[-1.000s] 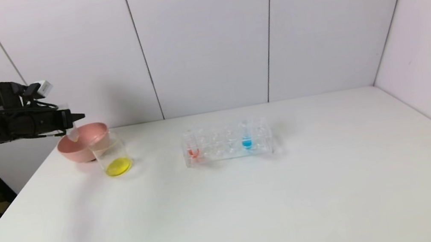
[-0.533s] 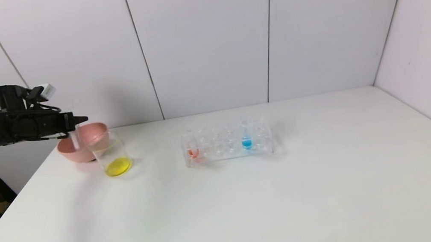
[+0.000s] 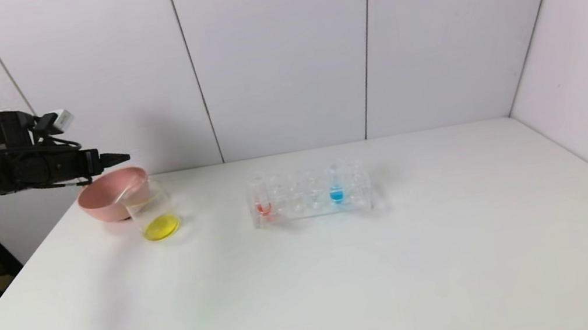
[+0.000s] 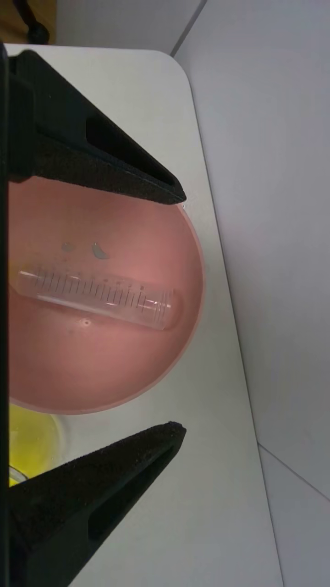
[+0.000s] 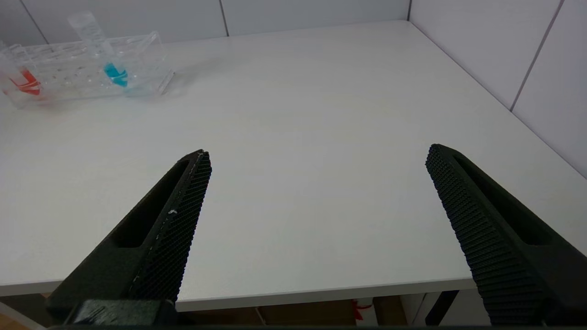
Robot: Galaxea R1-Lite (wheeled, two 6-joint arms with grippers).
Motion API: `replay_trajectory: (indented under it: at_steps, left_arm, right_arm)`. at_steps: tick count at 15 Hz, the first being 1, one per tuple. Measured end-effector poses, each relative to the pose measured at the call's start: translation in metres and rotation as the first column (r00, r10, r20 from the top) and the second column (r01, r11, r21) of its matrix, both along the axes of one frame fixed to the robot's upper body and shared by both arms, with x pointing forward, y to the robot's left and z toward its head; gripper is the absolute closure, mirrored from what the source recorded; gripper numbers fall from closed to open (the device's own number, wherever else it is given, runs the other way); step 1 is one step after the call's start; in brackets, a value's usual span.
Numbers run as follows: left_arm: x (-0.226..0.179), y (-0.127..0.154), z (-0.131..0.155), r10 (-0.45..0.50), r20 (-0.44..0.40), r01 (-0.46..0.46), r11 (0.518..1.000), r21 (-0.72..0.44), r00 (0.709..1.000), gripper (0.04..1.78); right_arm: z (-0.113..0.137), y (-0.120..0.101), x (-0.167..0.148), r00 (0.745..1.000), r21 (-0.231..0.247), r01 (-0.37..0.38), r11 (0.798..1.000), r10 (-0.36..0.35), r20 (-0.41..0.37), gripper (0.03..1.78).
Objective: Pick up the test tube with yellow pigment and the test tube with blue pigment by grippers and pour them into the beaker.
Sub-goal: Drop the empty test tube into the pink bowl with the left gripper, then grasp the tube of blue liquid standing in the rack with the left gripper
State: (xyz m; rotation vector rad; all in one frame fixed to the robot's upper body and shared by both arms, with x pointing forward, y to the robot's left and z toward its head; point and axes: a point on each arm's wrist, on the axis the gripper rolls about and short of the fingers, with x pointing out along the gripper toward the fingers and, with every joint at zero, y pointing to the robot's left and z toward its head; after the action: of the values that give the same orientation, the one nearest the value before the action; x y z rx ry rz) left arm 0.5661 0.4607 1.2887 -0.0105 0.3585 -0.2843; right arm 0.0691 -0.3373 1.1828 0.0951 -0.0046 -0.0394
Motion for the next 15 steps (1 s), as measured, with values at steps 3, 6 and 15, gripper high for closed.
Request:
replay_trajectory:
  at_steps: [3,6,15]
  left_arm:
    - [-0.007,-0.004,0.016,0.001,0.022,-0.001,1.0,0.009,1.0,0.04]
    - [-0.021,-0.018,0.045,-0.017,0.044,0.016,1.0,0.016,0.999,0.04]
    - [-0.117,-0.075,0.142,0.016,0.154,-0.023,0.999,0.047,0.988,0.04]
  right_arm:
    - [0.0,0.0,0.0,1.0,0.0,0.0,1.0,0.0,0.0,0.1]
    - [0.0,0.0,0.0,1.0,0.0,0.0,1.0,0.0,0.0,0.1]
    - [0.0,0.0,0.0,1.0,0.0,0.0,1.0,0.0,0.0,0.1]
